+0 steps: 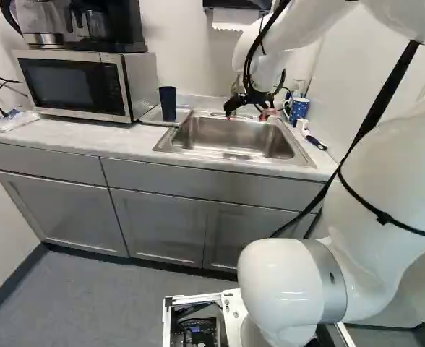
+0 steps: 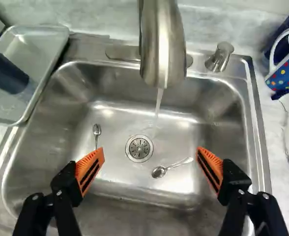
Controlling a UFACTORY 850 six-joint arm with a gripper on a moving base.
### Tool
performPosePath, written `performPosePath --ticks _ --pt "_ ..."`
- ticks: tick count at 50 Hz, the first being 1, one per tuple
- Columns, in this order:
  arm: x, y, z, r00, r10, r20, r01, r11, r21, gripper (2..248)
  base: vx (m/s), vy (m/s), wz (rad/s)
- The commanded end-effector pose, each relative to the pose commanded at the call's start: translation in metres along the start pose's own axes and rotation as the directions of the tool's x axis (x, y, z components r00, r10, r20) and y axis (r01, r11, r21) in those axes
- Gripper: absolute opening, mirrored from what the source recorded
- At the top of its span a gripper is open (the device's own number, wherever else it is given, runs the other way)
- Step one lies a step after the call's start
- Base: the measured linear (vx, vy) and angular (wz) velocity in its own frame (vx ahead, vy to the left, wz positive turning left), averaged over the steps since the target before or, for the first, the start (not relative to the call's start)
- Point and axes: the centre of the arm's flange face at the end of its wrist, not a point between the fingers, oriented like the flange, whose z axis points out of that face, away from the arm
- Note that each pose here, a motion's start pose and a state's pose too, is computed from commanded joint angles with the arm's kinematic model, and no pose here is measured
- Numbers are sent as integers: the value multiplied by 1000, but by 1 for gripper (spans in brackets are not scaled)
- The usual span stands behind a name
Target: Rinse the cup and place it in the tray
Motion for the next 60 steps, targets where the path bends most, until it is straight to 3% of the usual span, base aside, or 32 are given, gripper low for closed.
performPosePath --ticks 14,29,43,60 --pt "13 -1 -1 989 43 -144 -41 999 16 247 0 0 0" --pt "27 -1 -4 952 72 -296 -67 997 28 247 0 0 0" --pt "39 0 -9 899 65 -434 -59 998 28 247 0 0 0" --pt "52 0 -17 814 29 -580 -23 1000 18 247 0 0 0"
